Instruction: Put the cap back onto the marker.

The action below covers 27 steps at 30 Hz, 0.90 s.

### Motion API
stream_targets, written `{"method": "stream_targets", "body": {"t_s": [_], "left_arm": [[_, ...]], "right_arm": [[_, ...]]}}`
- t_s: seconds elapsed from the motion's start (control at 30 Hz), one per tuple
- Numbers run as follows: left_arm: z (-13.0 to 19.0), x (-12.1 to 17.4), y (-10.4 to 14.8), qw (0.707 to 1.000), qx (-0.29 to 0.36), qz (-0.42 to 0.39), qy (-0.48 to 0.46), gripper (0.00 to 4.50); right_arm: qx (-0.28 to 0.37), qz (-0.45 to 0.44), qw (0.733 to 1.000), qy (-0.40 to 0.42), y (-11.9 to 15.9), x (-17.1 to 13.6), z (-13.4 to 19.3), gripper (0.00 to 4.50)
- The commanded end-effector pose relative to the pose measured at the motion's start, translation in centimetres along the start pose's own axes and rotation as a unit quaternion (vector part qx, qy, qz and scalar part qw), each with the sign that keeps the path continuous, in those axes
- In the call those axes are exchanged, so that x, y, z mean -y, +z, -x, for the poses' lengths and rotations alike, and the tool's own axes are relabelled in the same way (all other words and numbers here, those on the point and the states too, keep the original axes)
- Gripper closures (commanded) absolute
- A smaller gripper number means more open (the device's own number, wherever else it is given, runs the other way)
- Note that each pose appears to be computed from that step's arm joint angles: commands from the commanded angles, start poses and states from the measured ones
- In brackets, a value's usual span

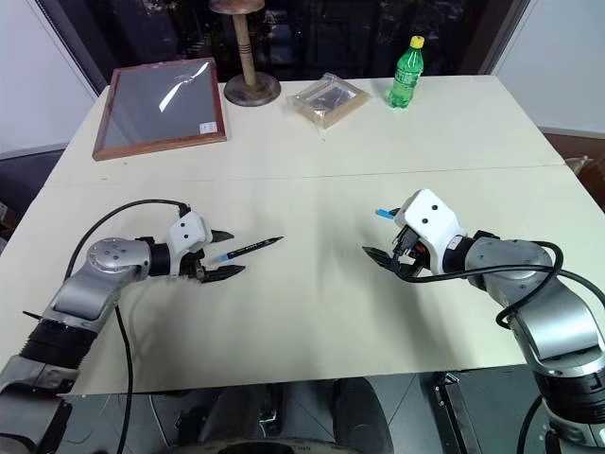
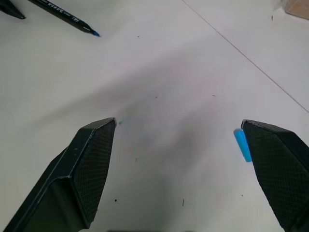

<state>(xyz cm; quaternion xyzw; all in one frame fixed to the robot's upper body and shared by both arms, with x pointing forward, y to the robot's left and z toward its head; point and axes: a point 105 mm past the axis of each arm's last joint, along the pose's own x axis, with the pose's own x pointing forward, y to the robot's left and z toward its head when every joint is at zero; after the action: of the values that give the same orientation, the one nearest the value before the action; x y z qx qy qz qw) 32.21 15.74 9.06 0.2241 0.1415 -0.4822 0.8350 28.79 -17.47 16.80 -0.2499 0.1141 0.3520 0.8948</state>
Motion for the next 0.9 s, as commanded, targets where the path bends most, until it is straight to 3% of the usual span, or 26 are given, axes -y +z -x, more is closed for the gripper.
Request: {"method": "stream_targets", "body": {"t_s": [0.03, 0.17, 0.43, 0.63, 0.9], "left_arm": [[0.0, -0.1, -1.2, 1.0, -0.022, 0.013, 0.003, 2.36], [-0.1, -0.1, -1.5, 1.0, -0.025, 0.016, -0.004, 4.47], [-0.3, 0.0, -1.7, 0.999, -0.026, 0.017, -0.012, 4.47], [0.8, -1.4, 1.5, 0.999, 0.004, -0.022, 0.033, 4.47], [2.8, -1.1, 4.4, 0.996, 0.019, -0.046, 0.076, 4.47]], "right_arm": [[0.018, 0.022, 1.0, -0.01, 1.2, 0.3, 0.5, 0.16], [0.017, 0.024, 1.0, -0.012, 1.2, 0.4, 0.6, 0.16], [0.012, 0.025, 1.0, -0.014, 1.1, 0.6, 1.0, 0.16], [0.01, 0.017, 1.0, -0.02, 0.4, 1.6, 0.2, 0.16], [0.011, 0.006, 1.0, -0.02, -0.9, 4.8, -2.4, 0.16]]}}
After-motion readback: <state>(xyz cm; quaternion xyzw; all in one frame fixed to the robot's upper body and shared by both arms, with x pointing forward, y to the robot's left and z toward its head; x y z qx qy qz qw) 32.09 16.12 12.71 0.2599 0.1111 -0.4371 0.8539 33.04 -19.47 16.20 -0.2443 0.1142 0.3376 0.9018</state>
